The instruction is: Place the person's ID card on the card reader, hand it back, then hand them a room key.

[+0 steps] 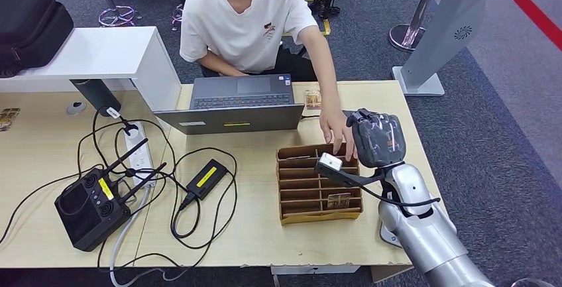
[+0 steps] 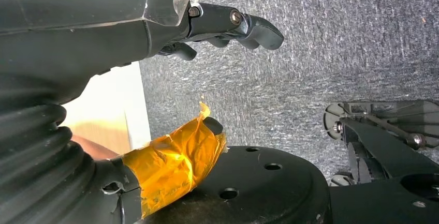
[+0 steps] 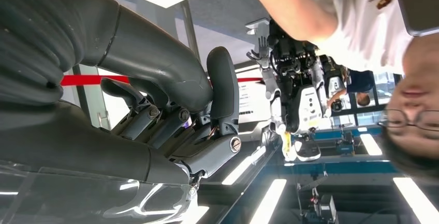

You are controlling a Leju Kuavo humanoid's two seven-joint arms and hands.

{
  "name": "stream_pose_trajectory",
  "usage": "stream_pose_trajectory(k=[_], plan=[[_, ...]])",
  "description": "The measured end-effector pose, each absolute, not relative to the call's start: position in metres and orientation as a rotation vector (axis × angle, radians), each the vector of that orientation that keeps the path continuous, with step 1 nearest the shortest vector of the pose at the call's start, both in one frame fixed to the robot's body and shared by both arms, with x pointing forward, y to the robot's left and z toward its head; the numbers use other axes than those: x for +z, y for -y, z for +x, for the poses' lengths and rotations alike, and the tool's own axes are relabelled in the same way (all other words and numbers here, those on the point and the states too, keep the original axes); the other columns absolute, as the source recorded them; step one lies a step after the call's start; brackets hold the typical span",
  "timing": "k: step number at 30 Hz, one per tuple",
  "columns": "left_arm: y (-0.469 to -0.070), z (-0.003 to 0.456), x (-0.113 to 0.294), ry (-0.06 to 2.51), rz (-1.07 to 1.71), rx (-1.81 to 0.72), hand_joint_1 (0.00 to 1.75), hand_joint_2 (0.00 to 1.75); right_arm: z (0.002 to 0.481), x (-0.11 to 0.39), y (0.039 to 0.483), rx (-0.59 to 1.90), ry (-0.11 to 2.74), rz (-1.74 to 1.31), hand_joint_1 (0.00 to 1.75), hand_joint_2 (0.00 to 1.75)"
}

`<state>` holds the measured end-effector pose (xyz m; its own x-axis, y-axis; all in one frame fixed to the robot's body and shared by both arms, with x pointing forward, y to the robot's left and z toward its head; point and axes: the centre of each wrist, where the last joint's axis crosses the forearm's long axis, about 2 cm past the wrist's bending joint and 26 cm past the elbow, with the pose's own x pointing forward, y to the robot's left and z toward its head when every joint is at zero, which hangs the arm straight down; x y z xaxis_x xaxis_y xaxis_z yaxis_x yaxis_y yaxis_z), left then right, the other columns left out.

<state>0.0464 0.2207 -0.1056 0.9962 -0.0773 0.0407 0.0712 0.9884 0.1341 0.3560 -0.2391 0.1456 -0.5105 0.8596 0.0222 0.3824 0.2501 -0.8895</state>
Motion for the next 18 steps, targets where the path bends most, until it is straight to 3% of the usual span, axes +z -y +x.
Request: stream_pose_trajectory(k=[18], plan=[[-0.223, 0.047, -0.106, 0.038, 0.136, -0.086, 0.00, 1.75, 0.368, 0.186, 0.240, 1.156, 2.106, -1.227, 1.75, 1.75]])
